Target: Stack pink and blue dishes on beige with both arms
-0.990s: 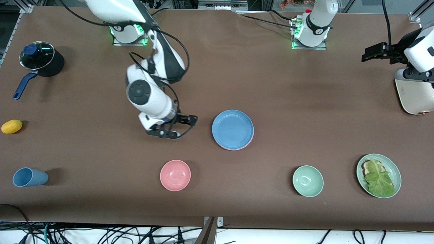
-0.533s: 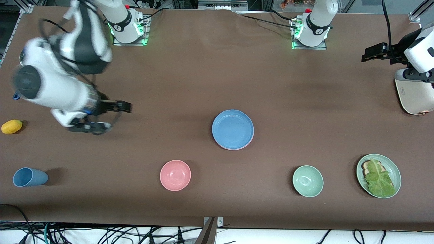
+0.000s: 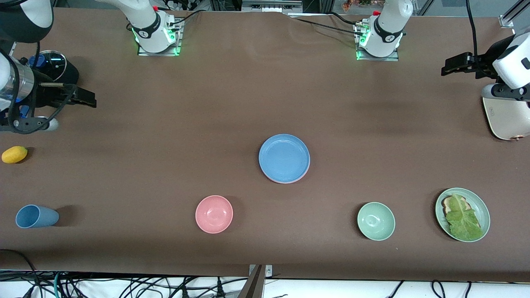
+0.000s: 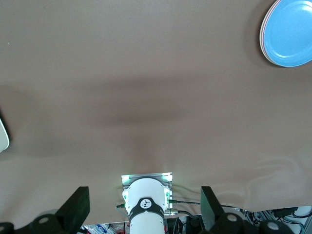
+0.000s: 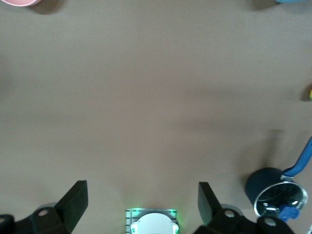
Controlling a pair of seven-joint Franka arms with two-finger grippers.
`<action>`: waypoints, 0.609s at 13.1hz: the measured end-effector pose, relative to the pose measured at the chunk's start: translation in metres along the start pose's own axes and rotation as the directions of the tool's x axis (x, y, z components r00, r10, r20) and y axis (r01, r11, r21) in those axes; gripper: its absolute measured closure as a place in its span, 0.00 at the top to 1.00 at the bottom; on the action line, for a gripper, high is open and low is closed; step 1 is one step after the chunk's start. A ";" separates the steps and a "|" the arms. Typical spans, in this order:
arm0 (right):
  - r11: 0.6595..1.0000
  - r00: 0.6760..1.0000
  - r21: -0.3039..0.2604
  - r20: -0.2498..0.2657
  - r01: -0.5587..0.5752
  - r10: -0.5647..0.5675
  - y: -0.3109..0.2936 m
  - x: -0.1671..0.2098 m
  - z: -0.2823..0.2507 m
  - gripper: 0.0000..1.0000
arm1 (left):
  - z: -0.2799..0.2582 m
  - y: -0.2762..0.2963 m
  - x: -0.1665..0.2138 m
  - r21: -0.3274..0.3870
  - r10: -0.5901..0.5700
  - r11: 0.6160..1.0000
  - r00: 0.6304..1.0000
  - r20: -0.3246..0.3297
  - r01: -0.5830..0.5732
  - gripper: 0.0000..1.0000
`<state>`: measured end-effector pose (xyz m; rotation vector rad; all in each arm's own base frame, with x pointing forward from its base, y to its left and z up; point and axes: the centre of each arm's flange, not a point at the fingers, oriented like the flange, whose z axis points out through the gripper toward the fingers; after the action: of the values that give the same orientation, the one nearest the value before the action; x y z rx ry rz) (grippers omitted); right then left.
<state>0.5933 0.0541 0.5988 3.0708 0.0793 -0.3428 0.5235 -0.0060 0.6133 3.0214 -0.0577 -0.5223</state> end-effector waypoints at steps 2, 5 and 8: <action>1.000 1.000 0.021 0.008 0.011 -0.011 0.011 -0.002 0.000 1.00 | -0.005 0.000 -0.002 0.001 0.001 1.000 1.000 -0.013 -0.001 1.00; 0.999 0.999 0.032 -0.027 0.020 -0.019 0.031 -0.005 0.006 1.00 | -0.007 0.001 -0.002 0.001 0.002 1.000 1.000 -0.018 -0.002 1.00; 0.999 0.994 0.044 -0.108 0.031 -0.027 0.039 -0.026 0.016 1.00 | -0.007 0.001 -0.002 0.002 0.003 1.000 1.000 -0.018 -0.003 1.00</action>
<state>0.5672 0.0130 0.5911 3.1346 0.1222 -0.1824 0.5240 -0.0068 0.6212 3.0267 -0.0610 -0.4948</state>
